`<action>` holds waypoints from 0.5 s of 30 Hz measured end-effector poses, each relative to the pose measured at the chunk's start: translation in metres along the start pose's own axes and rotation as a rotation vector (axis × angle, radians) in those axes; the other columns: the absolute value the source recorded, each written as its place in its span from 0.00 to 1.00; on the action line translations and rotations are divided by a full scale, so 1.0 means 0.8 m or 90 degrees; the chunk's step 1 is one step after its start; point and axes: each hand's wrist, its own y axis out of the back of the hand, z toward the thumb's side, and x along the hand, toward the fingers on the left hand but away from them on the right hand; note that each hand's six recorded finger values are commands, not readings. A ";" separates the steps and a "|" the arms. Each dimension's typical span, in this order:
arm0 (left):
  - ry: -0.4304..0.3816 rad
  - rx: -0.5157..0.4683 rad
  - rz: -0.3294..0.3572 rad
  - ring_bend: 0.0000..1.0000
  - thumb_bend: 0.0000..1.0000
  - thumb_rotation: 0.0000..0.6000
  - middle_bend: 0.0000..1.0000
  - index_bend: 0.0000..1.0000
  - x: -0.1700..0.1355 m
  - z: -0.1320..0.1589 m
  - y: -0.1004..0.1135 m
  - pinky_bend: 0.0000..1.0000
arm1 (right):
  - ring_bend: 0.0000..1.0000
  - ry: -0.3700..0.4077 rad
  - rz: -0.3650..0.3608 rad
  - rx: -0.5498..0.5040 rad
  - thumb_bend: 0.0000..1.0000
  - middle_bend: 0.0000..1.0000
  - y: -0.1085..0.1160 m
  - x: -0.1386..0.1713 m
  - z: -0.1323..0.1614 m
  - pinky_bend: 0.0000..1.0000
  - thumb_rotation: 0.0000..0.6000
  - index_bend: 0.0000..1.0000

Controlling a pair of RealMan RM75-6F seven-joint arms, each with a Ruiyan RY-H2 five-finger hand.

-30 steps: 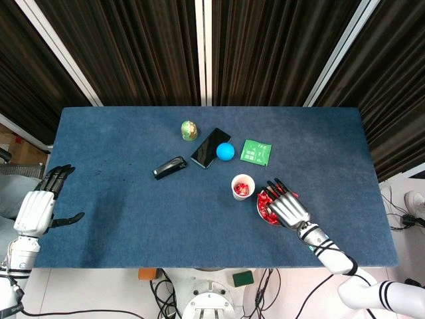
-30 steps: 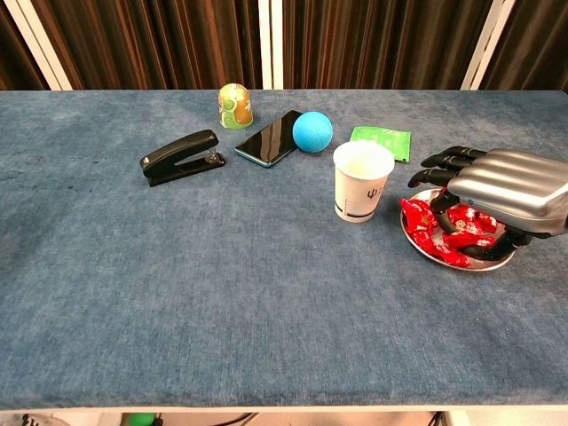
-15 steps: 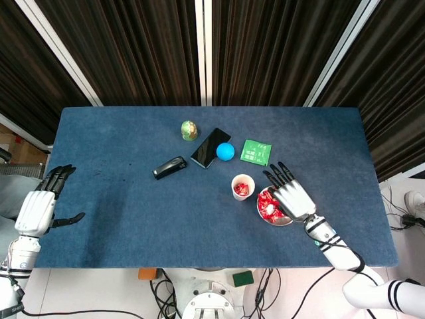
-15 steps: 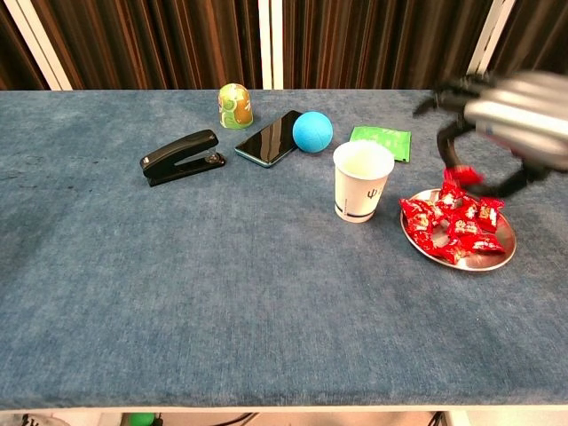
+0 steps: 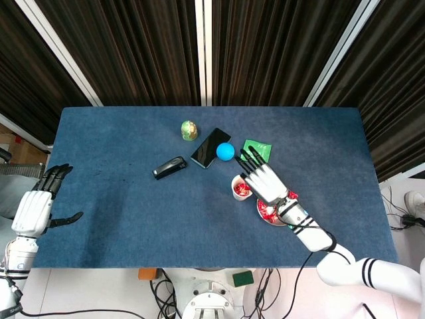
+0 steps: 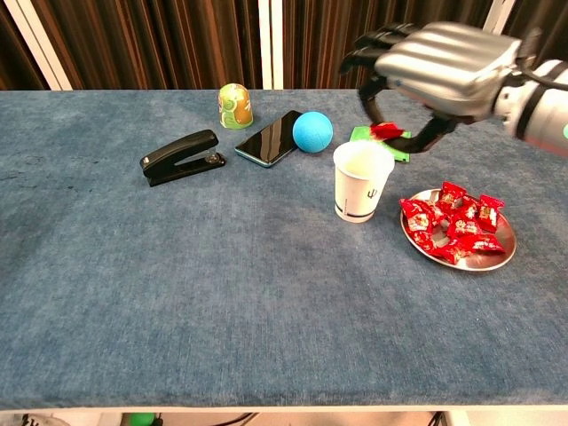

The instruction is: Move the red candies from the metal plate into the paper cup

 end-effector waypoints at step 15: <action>-0.001 0.001 -0.003 0.05 0.09 1.00 0.07 0.10 0.000 0.000 -0.002 0.22 | 0.00 0.009 0.024 0.009 0.34 0.08 -0.005 -0.009 0.007 0.00 1.00 0.38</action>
